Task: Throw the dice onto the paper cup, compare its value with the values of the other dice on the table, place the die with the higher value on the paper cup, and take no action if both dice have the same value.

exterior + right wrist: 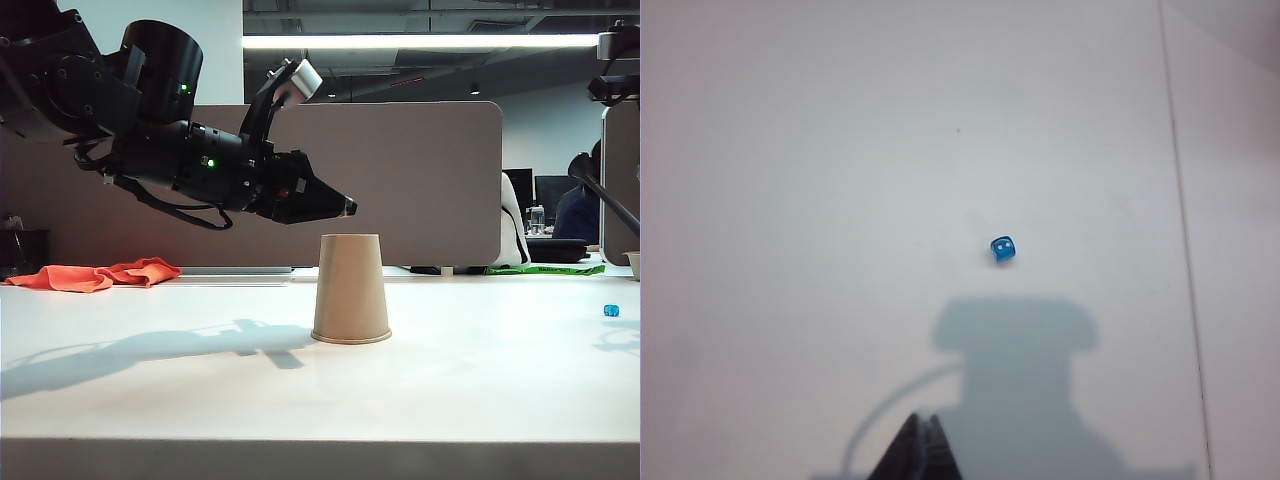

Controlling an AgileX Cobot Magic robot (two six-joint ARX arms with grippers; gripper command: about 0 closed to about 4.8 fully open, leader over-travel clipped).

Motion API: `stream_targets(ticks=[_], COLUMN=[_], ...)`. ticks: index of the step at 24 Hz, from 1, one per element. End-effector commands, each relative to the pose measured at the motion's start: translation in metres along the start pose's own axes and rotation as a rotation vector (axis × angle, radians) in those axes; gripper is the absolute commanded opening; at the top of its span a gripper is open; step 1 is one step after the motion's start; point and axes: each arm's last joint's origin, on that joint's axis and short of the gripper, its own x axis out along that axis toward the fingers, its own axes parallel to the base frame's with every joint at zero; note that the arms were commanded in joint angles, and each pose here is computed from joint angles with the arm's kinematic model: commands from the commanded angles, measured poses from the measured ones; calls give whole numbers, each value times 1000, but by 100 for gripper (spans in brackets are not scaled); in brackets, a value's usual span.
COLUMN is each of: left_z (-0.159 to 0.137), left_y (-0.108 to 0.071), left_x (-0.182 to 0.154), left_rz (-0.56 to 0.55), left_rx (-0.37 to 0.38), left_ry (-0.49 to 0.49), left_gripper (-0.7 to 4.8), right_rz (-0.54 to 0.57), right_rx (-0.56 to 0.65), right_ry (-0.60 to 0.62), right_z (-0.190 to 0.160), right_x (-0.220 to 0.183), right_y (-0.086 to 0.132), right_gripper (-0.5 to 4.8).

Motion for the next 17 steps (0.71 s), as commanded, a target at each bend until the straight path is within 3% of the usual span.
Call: stream_targets(ticks=[1,12,17], left_z=[3,4,9], left_y=[0,-1,1], left_x=[0,1,1], left_rz=[-3,-11,12], left_rx=[11,6,38], left_ry=[-12,-14,-56], left_gripper=[72,82,84], right_rz=[2,2,2], right_rx=[-3,-3,-3], right_ry=[-23,-24,-24], right_z=[2,3,3], right_x=[-2,-2,-2], right_y=[0,0,0], right_gripper=[-1,-1,-2])
